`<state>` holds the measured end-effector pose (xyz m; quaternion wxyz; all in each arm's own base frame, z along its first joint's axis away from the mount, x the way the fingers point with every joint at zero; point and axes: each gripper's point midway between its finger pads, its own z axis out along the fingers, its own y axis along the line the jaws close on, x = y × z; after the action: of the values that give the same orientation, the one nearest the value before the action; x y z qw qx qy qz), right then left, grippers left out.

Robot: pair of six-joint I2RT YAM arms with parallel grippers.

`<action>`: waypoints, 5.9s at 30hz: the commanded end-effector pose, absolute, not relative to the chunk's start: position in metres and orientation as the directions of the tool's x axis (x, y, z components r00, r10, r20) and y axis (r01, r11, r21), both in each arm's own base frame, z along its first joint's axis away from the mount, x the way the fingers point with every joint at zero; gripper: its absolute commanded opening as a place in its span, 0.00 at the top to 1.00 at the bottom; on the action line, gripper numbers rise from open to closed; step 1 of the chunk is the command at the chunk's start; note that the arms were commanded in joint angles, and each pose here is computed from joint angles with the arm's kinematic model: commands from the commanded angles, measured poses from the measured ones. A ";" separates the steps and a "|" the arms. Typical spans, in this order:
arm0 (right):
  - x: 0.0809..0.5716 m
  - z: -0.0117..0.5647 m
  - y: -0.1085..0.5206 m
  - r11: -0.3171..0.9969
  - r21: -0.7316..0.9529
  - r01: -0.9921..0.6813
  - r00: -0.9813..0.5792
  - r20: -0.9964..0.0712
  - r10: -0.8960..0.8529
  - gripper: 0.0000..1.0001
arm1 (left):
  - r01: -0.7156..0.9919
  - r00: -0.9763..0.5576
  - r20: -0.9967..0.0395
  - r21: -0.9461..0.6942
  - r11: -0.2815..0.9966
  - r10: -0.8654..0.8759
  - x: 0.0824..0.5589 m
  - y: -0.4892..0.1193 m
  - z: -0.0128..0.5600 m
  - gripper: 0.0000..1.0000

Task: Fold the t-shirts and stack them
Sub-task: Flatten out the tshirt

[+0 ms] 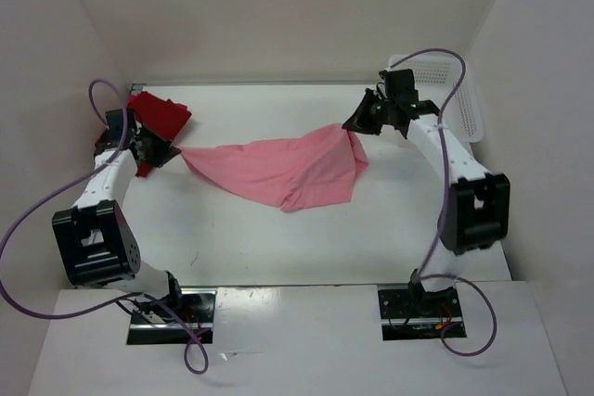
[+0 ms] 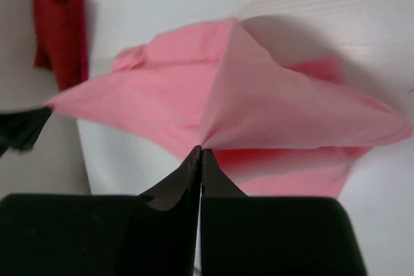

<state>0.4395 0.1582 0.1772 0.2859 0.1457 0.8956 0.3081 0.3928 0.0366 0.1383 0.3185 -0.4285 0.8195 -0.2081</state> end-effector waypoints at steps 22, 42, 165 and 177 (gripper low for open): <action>0.312 0.298 0.184 0.641 0.740 -0.203 -0.763 -0.530 0.370 1.00 | -0.433 -0.387 -0.431 -0.695 0.574 -0.815 0.393 0.037 0.210 1.00; 0.403 0.201 0.181 0.791 0.608 -0.064 -0.750 -0.552 0.364 0.45 | -0.476 -0.417 -0.411 -0.661 0.580 -0.810 0.358 0.024 0.178 1.00; 0.293 0.148 0.094 0.808 0.570 0.153 -0.753 -0.462 0.468 1.00 | -0.532 -0.456 -0.492 -0.517 0.670 -0.742 0.335 0.043 0.143 1.00; 0.173 0.162 0.118 0.750 0.599 0.283 -0.844 -0.216 0.491 1.00 | -0.582 -0.588 -0.279 -0.505 0.637 -0.759 0.262 0.001 0.116 1.00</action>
<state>0.2096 0.1096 0.1521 0.2232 0.1977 0.9146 0.2731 0.2712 0.0082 0.1008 0.2479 -0.4001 0.8657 -0.1703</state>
